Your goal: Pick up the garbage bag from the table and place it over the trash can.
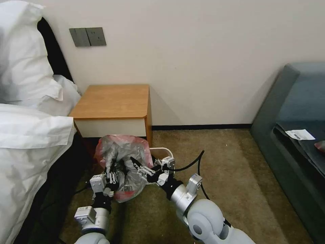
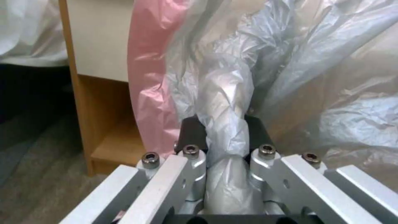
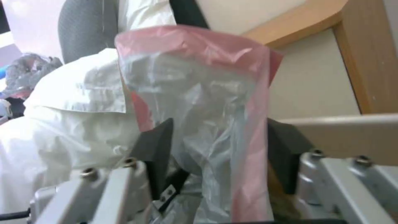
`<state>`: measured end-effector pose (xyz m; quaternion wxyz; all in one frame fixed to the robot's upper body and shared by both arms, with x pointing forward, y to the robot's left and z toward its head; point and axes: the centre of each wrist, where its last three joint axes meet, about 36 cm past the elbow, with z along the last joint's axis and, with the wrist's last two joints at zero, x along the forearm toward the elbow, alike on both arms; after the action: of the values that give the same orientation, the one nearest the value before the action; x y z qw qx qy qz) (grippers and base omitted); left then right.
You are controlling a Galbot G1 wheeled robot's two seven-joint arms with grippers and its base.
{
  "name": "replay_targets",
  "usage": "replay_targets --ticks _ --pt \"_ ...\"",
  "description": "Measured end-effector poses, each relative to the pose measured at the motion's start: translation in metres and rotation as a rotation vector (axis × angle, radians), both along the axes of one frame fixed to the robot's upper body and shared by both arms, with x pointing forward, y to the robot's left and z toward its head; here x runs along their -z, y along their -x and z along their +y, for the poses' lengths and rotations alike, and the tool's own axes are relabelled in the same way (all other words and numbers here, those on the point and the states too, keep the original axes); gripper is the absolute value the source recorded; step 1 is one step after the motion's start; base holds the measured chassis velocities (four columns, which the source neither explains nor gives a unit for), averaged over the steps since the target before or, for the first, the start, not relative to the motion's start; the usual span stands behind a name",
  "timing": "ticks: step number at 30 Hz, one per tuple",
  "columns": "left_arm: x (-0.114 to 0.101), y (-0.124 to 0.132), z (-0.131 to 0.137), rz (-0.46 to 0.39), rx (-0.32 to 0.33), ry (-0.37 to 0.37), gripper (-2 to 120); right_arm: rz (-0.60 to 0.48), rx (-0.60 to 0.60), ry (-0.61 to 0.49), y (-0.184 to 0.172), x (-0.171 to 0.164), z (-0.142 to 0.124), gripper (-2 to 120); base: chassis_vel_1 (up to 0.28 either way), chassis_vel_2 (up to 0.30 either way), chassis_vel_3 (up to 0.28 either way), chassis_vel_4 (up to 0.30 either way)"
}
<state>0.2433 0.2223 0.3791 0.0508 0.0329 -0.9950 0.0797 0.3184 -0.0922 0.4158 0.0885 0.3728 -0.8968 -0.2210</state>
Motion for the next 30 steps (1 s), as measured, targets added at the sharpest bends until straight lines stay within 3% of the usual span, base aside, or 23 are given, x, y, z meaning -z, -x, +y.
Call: replay_targets --ticks 2,6,10,13,23,30 --pt "0.0 0.0 0.0 0.001 0.0 -0.001 9 -0.004 0.002 0.001 0.0 0.0 0.0 46 0.0 0.0 0.0 0.0" --pt "0.001 0.0 0.0 0.003 0.003 -0.003 9 -0.016 0.007 0.003 -0.001 0.0 -0.002 26 0.0 0.0 0.0 0.0" --pt "0.001 0.0 0.0 0.003 0.003 -0.004 9 -0.021 0.007 0.007 -0.002 0.0 -0.003 16 0.0 0.0 0.0 0.0" --pt "0.001 0.0 0.001 0.002 0.002 -0.005 9 -0.028 0.008 0.009 -0.003 0.0 -0.002 1 0.0 0.0 0.0 0.0" --pt "0.003 0.001 0.001 0.008 0.007 -0.007 9 -0.054 0.013 0.018 -0.01 0.0 -0.003 0 0.0 0.0 0.0 0.0" --pt "0.006 0.003 0.007 0.01 0.002 -0.024 9 -0.091 0.05 0.04 -0.02 -0.002 -0.019 0 0.0 0.0 0.0 0.0"
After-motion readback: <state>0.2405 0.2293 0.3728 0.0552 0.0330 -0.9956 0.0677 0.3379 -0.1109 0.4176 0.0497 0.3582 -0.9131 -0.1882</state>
